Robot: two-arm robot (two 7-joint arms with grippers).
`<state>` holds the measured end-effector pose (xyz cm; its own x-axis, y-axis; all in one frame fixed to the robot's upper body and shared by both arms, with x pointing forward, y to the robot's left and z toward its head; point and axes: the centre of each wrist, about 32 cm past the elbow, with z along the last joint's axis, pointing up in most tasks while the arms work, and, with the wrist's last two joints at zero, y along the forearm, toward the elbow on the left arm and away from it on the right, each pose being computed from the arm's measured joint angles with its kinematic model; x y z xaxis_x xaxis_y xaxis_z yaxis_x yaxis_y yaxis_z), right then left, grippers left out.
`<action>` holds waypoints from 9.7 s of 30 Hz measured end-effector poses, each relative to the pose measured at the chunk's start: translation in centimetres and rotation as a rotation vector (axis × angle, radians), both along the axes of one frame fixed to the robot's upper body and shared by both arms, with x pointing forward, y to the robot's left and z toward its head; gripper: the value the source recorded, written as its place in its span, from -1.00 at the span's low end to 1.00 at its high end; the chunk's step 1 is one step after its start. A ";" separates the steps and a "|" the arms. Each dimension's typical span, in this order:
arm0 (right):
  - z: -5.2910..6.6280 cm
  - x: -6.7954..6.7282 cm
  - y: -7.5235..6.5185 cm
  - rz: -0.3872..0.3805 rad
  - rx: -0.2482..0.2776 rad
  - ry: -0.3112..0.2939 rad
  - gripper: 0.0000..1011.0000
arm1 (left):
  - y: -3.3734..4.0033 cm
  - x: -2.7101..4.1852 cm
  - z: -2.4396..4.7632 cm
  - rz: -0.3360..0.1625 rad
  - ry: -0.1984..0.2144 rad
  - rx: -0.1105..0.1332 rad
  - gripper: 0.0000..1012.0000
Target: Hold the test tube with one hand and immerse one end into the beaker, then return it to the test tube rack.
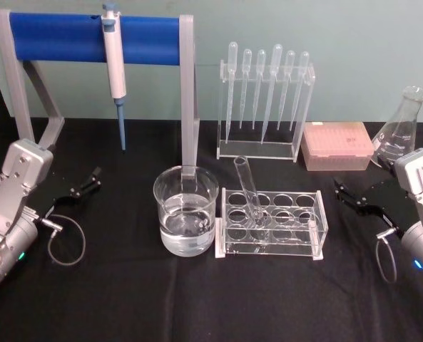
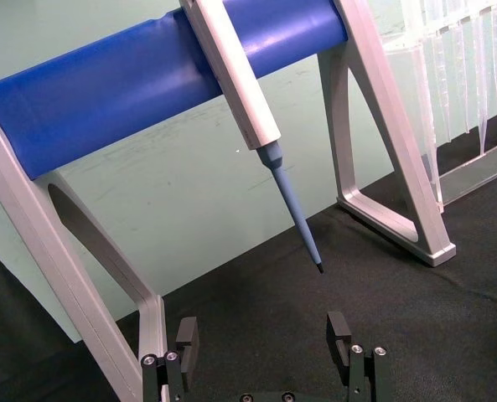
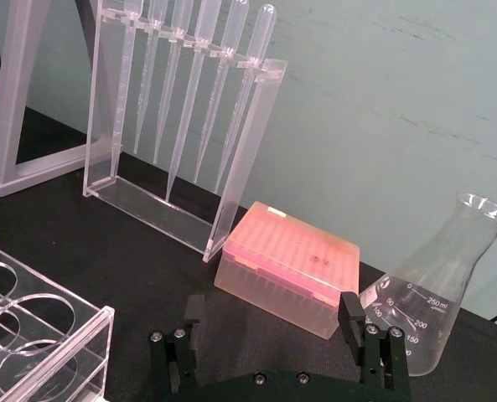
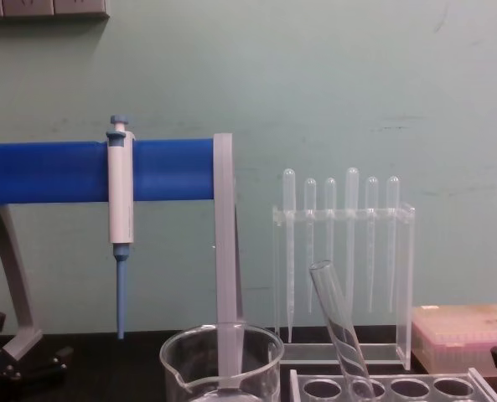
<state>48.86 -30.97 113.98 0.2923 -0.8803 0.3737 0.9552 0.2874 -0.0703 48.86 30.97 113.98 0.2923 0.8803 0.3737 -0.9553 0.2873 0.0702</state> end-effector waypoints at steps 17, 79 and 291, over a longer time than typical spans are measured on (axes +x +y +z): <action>0.0 0.0 0.0 0.000 0.000 0.000 0.98 | 0.00 0.00 0.00 0.000 0.000 0.000 0.98; 6.0 -0.1 8.9 0.500 0.034 0.122 0.00 | 0.00 0.00 0.00 0.000 0.000 0.000 0.98; 2.4 1.6 15.0 0.607 0.326 0.087 -0.55 | 0.00 0.00 0.00 0.000 0.000 0.000 0.98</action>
<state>50.47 -15.92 116.43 0.7853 -0.6150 0.0711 0.6137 0.7884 0.0411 48.86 30.96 113.98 0.2923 0.8803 0.3737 -0.9552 0.2873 0.0703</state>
